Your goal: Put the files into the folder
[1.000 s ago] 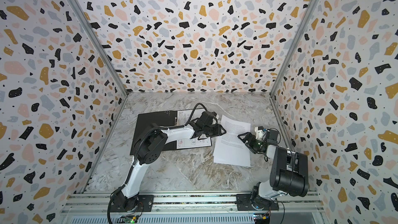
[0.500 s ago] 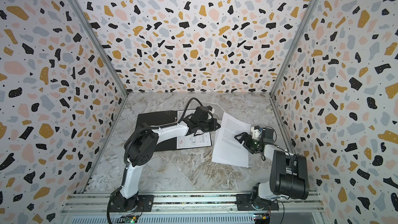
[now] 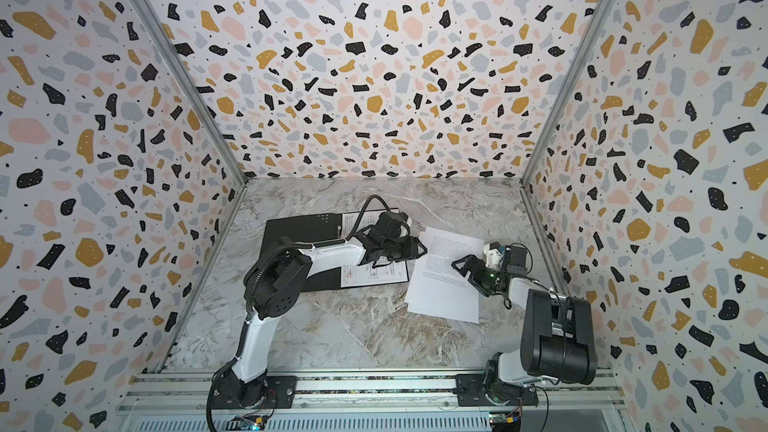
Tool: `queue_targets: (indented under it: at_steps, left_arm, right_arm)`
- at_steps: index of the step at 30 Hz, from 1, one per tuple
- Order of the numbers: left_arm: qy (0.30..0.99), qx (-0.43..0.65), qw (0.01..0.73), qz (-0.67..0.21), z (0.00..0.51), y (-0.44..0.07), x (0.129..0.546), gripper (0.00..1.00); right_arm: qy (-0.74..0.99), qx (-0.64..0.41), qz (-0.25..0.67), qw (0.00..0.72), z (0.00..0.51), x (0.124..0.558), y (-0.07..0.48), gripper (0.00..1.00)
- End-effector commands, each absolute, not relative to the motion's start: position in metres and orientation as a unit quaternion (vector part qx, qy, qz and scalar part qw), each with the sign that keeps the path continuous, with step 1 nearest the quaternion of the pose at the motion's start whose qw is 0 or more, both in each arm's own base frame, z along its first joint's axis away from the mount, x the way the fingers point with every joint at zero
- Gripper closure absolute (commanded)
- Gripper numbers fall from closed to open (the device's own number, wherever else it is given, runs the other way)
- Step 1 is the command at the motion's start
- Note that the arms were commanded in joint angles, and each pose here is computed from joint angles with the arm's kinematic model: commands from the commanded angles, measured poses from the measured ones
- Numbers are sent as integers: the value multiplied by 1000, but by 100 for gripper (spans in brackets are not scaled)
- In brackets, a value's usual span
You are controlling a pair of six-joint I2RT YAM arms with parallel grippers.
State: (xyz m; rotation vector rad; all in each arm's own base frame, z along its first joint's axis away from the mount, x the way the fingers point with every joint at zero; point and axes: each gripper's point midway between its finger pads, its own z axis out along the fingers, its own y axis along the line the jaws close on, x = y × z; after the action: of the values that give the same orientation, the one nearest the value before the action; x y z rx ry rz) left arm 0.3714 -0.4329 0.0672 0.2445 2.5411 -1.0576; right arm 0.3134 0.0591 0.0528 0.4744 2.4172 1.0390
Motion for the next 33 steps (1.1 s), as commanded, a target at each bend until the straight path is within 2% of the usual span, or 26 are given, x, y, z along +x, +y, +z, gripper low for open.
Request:
queue_targets:
  at_steps: [1, 16, 22, 33]
  left_arm:
    - [909, 109, 196, -351, 61, -431, 375, 37]
    - [912, 131, 173, -348, 47, -450, 365, 33]
    - [910, 133, 167, -355, 46, -455, 363, 33]
    - [911, 134, 154, -358, 38, -459, 357, 33]
  right_arm:
    - [886, 174, 365, 225, 50, 314, 57, 6]
    - [877, 182, 317, 313, 96, 328, 19, 0]
    - [891, 207, 299, 271, 66, 319, 8, 2]
    - [894, 198, 316, 246, 48, 318, 24, 7]
